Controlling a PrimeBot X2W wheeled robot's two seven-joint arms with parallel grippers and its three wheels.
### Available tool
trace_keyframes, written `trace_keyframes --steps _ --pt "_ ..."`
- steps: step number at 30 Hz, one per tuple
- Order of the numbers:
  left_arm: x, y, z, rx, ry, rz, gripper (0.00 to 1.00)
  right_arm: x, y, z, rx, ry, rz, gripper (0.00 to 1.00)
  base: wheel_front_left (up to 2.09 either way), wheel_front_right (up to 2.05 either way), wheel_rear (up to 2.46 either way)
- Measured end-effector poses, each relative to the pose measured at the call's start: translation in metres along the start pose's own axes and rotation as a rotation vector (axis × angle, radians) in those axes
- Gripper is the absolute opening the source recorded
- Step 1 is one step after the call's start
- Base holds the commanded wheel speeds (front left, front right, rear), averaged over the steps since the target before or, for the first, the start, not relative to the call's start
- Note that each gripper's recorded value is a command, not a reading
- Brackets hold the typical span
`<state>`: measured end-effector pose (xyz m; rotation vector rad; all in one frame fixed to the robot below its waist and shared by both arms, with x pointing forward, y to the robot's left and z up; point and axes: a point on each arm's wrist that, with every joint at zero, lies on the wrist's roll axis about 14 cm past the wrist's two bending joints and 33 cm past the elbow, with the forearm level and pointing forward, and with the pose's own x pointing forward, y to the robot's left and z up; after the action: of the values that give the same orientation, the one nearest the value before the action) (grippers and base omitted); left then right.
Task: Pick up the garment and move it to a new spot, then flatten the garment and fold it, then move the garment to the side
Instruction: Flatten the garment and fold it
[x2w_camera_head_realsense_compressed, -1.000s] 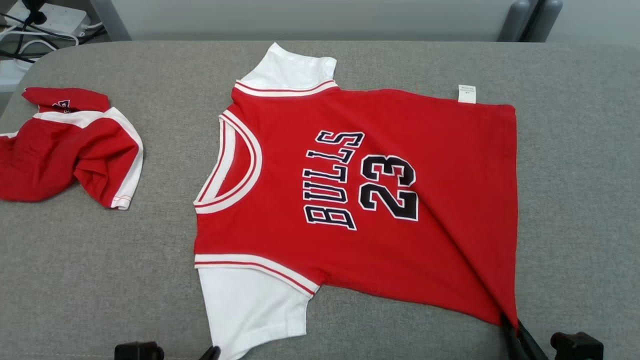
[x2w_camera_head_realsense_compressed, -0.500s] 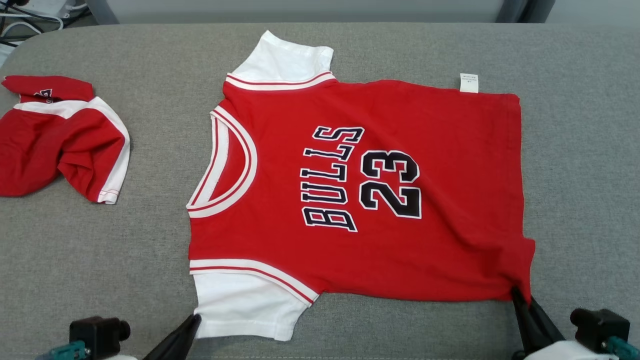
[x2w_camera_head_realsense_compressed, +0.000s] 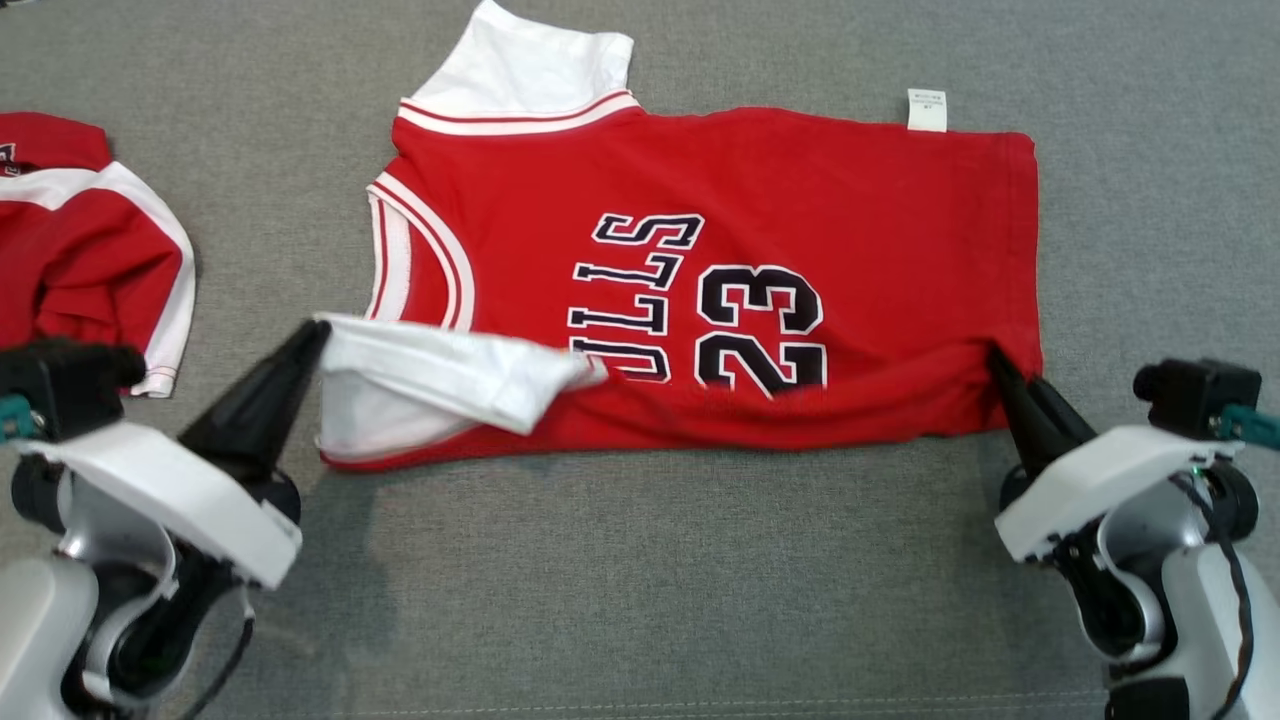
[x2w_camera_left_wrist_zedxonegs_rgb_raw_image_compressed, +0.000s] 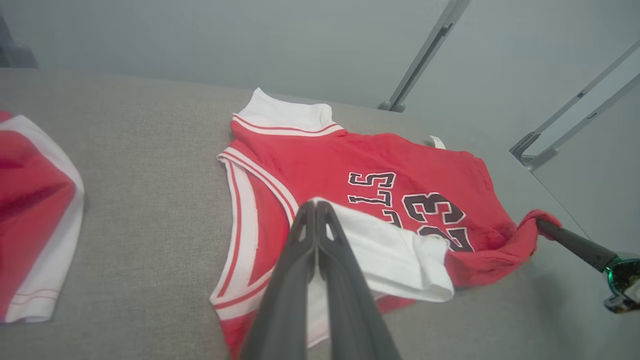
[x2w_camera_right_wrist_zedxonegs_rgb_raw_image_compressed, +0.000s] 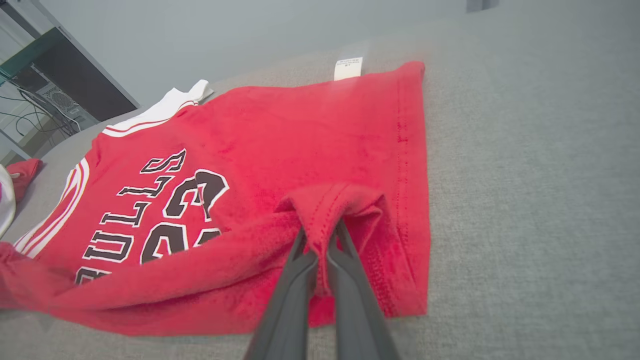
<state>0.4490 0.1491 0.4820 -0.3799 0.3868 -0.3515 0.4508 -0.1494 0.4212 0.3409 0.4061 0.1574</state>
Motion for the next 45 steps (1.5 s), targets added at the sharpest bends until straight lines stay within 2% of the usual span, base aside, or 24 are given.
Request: trace_keyframes --steps 11,12,13,14,15,21,29,38,45 --pt "0.044 0.02 -0.004 -0.063 0.008 0.009 0.0 0.03 -0.012 -0.004 0.034 0.053 -0.021 0.0 0.0 0.0 0.0" --pt "0.047 0.022 -0.006 -0.064 0.013 0.007 0.0 0.032 -0.013 -0.002 0.04 0.046 -0.022 0.29 0.0 0.0 0.0" --pt "0.051 0.024 -0.006 -0.07 0.008 0.012 0.0 0.034 -0.013 0.001 0.044 0.036 -0.022 0.72 0.0 0.0 0.0" --pt "0.054 0.027 -0.006 -0.079 0.007 0.017 0.54 0.036 -0.013 0.003 0.044 0.028 -0.022 1.0 0.0 0.0 0.0" --pt "0.057 0.029 -0.007 -0.082 0.004 0.022 1.0 0.038 -0.012 0.004 0.041 0.025 -0.019 1.0 0.0 0.0 0.0" --pt "0.06 0.034 0.002 -0.107 -0.068 0.03 1.0 0.038 -0.009 0.005 0.065 -0.004 -0.007 1.0 0.0 0.0 0.0" --pt "0.027 0.044 0.045 0.088 -0.332 0.167 1.0 0.014 -0.013 0.029 0.052 -0.186 -0.015 1.0 0.0 0.0 0.0" --pt "-0.043 0.03 0.031 0.221 -0.406 0.291 1.0 -0.038 -0.012 0.045 -0.153 -0.362 -0.043 1.0 0.0 0.0 0.0" --pt "-0.082 0.017 0.003 0.214 -0.355 0.328 1.0 -0.077 -0.001 0.039 -0.238 -0.398 -0.054 1.0 0.0 0.0 0.0"
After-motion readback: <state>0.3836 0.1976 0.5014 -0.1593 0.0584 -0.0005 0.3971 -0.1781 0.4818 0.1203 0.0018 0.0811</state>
